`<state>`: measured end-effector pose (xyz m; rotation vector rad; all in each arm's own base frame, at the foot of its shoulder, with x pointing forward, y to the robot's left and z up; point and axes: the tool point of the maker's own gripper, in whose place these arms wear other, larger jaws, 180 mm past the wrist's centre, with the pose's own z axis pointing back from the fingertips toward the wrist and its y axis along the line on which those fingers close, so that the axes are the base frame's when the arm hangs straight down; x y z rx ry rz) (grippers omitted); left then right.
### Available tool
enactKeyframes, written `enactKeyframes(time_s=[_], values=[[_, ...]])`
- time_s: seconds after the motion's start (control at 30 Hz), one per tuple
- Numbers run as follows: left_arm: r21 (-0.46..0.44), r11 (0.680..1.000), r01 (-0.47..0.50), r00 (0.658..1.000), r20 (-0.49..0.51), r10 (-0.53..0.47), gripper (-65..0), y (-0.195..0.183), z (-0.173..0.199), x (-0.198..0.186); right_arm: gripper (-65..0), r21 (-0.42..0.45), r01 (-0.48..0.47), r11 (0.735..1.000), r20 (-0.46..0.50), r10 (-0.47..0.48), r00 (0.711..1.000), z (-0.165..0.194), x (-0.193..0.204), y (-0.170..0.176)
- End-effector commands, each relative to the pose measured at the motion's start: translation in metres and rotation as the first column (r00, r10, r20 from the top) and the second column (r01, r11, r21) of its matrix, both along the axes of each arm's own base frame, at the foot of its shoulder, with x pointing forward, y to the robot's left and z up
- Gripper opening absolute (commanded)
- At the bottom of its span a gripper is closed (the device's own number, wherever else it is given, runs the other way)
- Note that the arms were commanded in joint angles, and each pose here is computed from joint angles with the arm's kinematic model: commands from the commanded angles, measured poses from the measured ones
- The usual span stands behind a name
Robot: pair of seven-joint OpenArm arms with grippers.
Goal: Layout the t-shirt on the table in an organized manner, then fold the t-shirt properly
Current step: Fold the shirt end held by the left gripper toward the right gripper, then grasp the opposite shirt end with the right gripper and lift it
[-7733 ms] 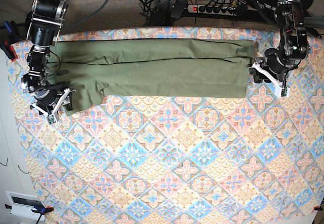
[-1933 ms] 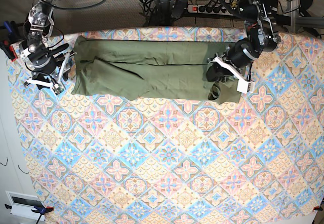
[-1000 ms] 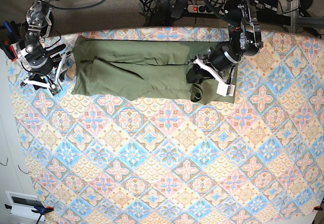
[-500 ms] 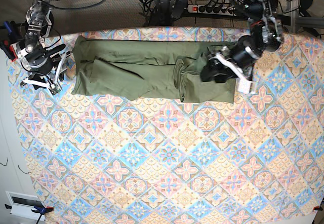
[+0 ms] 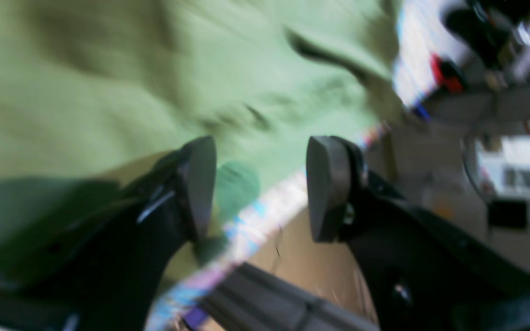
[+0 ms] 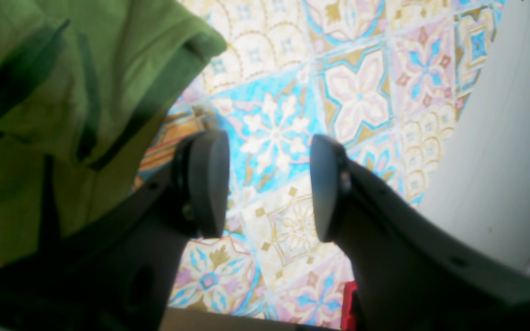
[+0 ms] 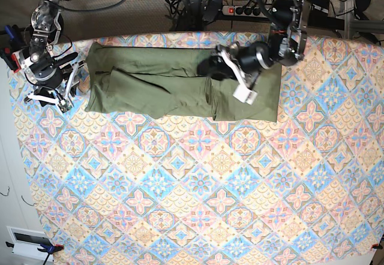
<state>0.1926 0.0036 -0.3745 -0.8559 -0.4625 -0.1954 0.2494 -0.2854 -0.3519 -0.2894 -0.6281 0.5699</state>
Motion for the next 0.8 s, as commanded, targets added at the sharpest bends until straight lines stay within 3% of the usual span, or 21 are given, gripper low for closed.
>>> enactKeyframes(time_s=[0.0,0.23,0.4,0.57,0.77], values=[[-0.011,1.000,0.001,0.999,0.038,-0.001,-35.2,0.000,0.009,0.007,-38.0,-0.017,-0.007,1.000,0.037,0.008,0.999,0.012,0.007,-0.004],[0.026,1.000,0.014,0.997,0.079,-0.016,-36.8,0.014,0.017,0.010,-37.7,-0.016,-0.007,1.000,0.024,0.008,1.000,0.009,0.005,-0.003],[0.072,0.990,-0.125,0.985,0.126,0.115,-45.0,0.060,0.023,0.035,-37.5,-0.026,0.007,1.000,-0.007,-0.007,1.000,0.005,0.001,-0.006],[0.111,0.968,-0.224,0.966,0.159,0.205,-46.6,0.097,0.028,0.049,-37.5,-0.049,0.048,0.998,-0.073,-0.052,0.996,-0.002,-0.010,-0.014],[0.144,0.951,-0.275,0.952,0.175,0.250,-47.3,0.117,0.027,0.053,-37.5,0.165,0.042,0.985,-0.046,-0.034,0.998,0.010,0.008,0.016]])
